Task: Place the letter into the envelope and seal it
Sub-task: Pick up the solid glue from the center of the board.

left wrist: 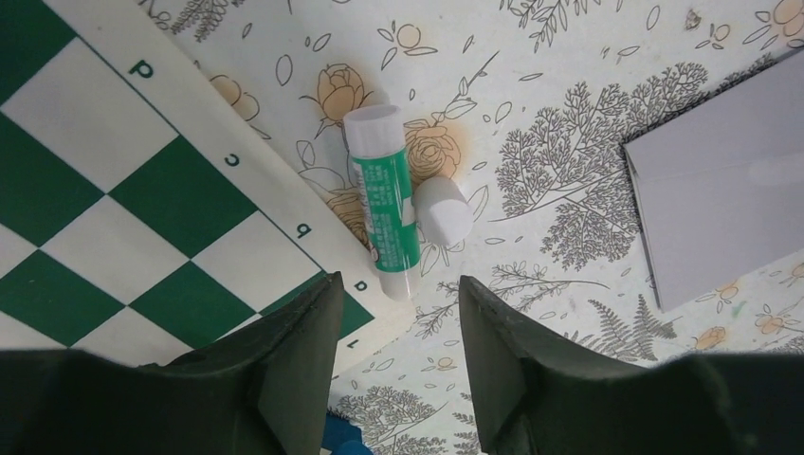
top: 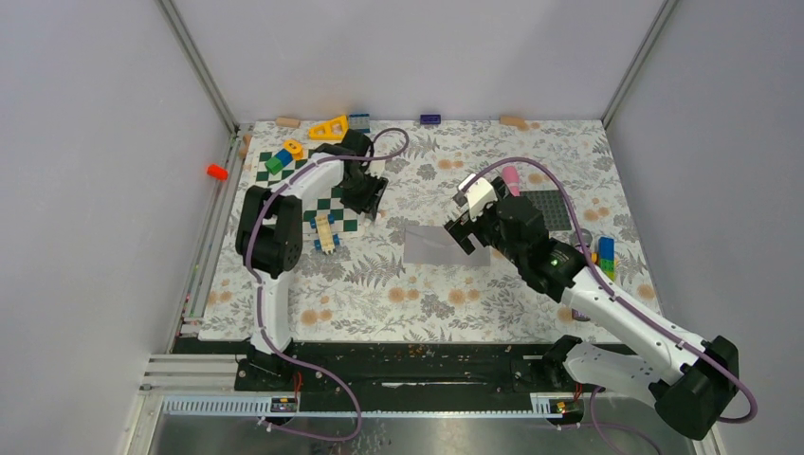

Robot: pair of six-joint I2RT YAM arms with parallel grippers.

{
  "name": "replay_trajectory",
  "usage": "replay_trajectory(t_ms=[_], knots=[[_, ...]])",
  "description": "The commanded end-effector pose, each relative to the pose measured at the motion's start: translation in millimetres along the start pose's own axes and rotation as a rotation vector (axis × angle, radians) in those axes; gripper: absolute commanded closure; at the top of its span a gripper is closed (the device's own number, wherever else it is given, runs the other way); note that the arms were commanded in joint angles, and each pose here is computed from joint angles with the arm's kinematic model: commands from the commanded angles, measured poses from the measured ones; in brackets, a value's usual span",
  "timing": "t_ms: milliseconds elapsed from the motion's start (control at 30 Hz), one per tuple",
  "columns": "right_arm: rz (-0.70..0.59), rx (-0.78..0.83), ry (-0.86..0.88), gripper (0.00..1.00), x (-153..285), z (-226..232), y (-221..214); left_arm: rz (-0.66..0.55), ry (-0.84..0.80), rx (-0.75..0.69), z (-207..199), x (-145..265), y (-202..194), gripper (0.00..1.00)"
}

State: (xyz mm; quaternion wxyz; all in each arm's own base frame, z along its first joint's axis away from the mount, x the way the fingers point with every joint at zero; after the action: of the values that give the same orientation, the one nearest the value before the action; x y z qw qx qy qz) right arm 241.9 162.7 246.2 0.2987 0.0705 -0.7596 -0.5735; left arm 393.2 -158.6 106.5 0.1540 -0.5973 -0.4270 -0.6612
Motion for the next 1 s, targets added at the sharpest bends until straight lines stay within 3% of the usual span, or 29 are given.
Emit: replay_trajectory(t_ms=[0, 633, 967], knots=[[-0.054, -0.044, 0.003, 0.01, 4, -3, 10, -0.018, 0.050, -0.026, 4, 2, 12, 0.52], [-0.051, -0.064, 0.016, 0.01, 3, -2, 8, 0.031, 0.046, -0.016, 3, -19, 7, 0.60], [-0.051, -0.081, 0.025, 0.01, 4, -1, 9, 0.017, 0.041, -0.013, 3, -19, 12, 0.77]])
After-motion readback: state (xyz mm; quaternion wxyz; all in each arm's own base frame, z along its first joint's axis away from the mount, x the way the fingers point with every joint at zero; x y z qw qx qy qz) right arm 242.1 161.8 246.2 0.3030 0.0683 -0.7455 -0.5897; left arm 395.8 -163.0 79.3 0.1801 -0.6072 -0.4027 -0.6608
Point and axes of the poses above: each gripper's point midway between its finger pads, its own x axis back along the fingers, its own z axis along the line the jaws close on, y = z × x, the point moved 6 cm from there along x, back along the fingers, and after that the axes turned 12 degrees about -x, right-handed, at the moved point
